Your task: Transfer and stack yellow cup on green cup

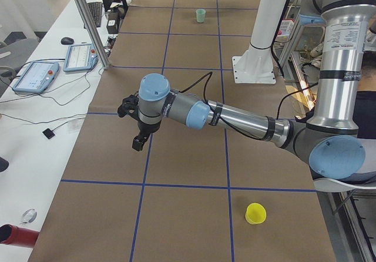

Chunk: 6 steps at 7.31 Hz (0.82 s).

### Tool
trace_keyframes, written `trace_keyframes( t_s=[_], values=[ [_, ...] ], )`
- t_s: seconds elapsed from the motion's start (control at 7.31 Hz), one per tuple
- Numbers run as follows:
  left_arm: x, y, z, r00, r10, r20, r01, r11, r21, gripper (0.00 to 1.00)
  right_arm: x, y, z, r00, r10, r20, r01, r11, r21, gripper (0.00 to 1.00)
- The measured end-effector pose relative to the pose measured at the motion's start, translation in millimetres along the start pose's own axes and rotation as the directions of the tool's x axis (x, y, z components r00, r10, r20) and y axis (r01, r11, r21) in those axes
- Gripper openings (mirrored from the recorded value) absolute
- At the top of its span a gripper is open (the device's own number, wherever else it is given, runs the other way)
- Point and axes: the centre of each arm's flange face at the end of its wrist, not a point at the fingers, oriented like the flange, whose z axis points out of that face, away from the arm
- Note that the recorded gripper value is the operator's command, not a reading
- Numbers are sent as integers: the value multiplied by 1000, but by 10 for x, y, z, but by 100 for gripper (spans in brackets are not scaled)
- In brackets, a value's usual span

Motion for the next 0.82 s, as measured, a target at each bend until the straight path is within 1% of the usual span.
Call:
trace_keyframes(
  t_s=[0.14, 0.27, 0.41, 0.55, 0.68, 0.82],
  values=[
    [23, -25, -28, 1000, 1, 2, -1, 1000, 7, 100, -3, 0, 2, 1000, 0, 4, 0, 1000, -1, 100],
    [86, -61, -98, 999, -36, 5, 36, 999, 21, 100, -14, 0, 2, 1000, -1, 16, 1, 1000, 0, 100],
    [197, -118, -231, 993, -116, 22, 115, 992, 50, 100, -24, 6, 0, 1000, -2, 27, 2, 1000, 1, 100],
    [308, -177, -389, 976, -209, 62, 203, 974, 98, 100, -25, 20, 4, 999, -1, 32, 1, 1000, -1, 100],
    [407, -231, -513, 950, -293, 106, 276, 949, 151, 100, -24, 33, 9, 999, 0, 35, 0, 1000, -2, 100],
    [527, -294, -556, 920, -358, 157, 326, 924, 200, 100, -21, 46, 14, 999, 1, 36, -1, 1000, -4, 100]
  ],
)
